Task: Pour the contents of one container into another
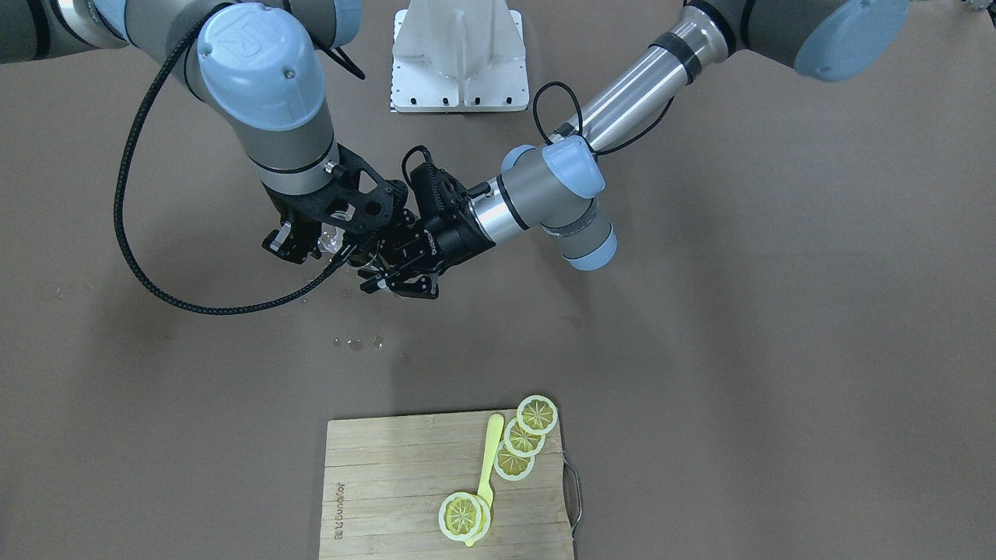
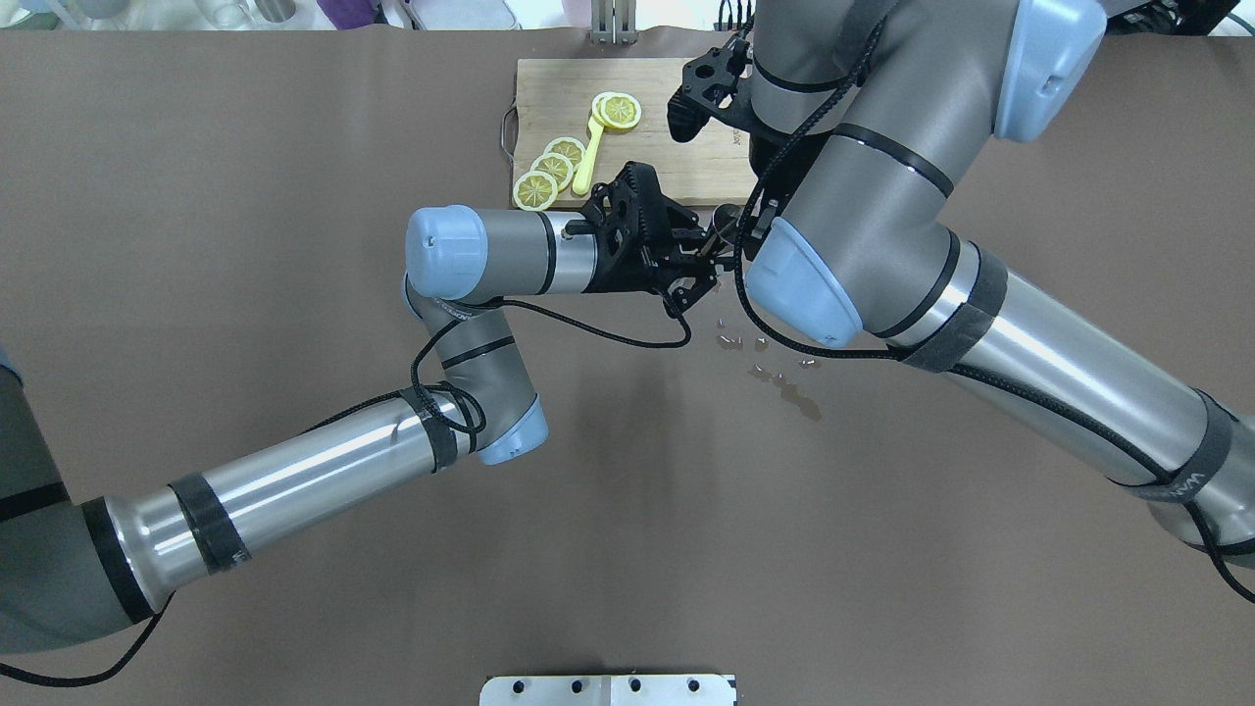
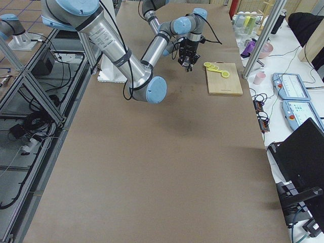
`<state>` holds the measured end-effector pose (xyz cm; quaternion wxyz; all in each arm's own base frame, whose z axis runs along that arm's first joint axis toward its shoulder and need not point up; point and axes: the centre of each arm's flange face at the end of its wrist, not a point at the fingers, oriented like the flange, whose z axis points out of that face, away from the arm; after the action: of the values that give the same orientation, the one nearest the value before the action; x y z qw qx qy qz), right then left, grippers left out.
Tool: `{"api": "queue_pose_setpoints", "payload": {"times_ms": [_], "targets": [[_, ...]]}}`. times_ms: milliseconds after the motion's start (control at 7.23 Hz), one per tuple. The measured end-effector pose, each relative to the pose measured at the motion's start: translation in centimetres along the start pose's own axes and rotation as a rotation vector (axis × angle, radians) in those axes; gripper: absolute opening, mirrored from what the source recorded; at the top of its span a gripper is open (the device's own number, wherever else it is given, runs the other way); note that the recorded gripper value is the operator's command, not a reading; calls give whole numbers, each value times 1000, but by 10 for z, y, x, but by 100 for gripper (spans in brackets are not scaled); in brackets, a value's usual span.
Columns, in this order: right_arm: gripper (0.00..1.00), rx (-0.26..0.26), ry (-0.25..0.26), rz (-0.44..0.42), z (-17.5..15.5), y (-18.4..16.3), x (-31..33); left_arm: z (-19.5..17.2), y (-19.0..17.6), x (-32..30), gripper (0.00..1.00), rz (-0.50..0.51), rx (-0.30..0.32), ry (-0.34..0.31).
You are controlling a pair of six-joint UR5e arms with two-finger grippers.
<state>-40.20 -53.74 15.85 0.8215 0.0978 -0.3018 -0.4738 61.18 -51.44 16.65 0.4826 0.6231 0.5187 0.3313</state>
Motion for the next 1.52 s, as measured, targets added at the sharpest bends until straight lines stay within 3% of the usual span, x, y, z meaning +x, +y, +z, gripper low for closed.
{"api": "queue_pose_setpoints", "payload": {"times_ms": [1522], "targets": [[0,-153,29,-27,0,-28,8,1,-1,4,0,2,14,-3]]}}
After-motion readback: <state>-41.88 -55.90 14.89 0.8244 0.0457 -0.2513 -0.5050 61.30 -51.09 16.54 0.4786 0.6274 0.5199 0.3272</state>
